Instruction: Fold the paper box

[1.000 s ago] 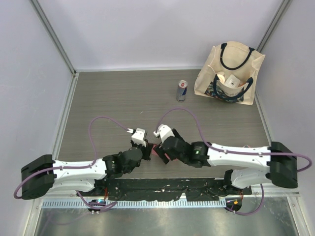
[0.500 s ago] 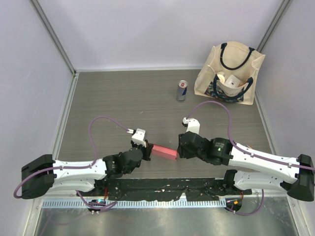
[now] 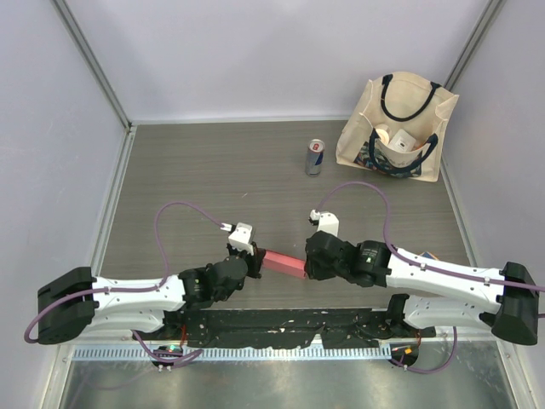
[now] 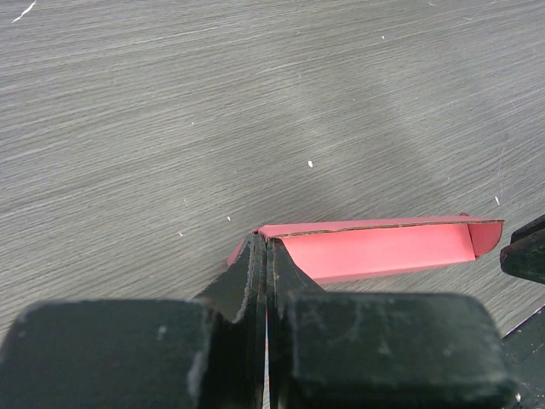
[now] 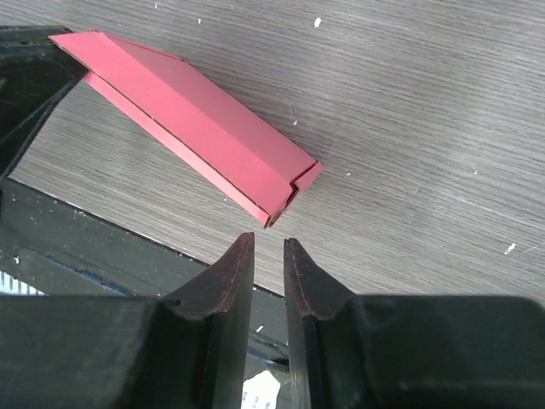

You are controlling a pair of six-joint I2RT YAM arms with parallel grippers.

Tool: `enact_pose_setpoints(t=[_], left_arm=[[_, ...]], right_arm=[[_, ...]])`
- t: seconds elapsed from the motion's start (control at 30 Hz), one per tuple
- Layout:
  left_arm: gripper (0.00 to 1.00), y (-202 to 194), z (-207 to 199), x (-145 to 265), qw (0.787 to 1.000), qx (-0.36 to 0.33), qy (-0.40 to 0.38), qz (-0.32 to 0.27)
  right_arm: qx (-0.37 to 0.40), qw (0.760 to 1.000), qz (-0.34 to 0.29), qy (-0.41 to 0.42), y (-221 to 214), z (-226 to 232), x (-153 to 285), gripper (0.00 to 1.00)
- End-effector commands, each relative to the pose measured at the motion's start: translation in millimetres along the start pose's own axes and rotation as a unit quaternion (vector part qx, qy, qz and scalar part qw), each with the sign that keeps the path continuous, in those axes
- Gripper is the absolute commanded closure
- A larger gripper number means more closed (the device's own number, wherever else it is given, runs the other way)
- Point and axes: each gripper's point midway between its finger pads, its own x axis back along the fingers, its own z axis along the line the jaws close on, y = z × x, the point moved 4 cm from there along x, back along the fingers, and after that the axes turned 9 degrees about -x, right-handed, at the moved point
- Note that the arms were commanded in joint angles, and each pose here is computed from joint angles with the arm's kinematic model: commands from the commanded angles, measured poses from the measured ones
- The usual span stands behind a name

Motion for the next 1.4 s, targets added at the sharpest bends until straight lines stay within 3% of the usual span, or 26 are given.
enact_pose_setpoints(t=[0.0,0.4,0.6,0.67,1.0,1.1,1.17,1.23,1.3,1.37], left_arm=[[1.0,-13,3,2,0.999,-0.019,0.004,0.028],[1.0,-13,2,3,0.999,-0.02,0.001,0.028],[1.0,-14,1,3,0.999,-0.022,-0.001,0.029],[1.0,-15,1,3,0.999,-0.023,0.0,0.03],[1.0,-16,-1,1,0.999,-0.026,-0.001,0.034],[1.0,-17,-1,2,0.999,-0.026,0.001,0.035],[1.0,-17,-1,2,0.999,-0.023,0.004,0.034],[1.0,-16,-1,3,0.999,-0.022,0.006,0.034],[1.0,-17,0,3,0.999,-0.022,0.009,0.033],[1.0,-16,0,4,0.999,-0.023,0.01,0.033]], right_arm=[[-0.014,1.0,-0.024,0.005,7,4,-3,0.76],[-0.006,0.999,-0.045,0.006,14,9,-11,0.82],[0.0,0.998,-0.056,-0.021,14,0,-17,0.9],[0.003,0.998,-0.056,-0.032,12,-5,-21,0.99],[0.014,0.991,-0.123,-0.059,-1,-28,-47,0.99],[0.024,0.991,-0.118,-0.056,-3,-28,-45,0.99],[0.021,0.992,-0.117,-0.035,3,-19,-33,0.92],[0.018,0.993,-0.113,-0.013,7,-15,-19,0.74],[0.012,0.996,-0.09,0.003,1,-15,-10,0.65],[-0.034,0.995,-0.088,0.019,2,-13,2,0.54]])
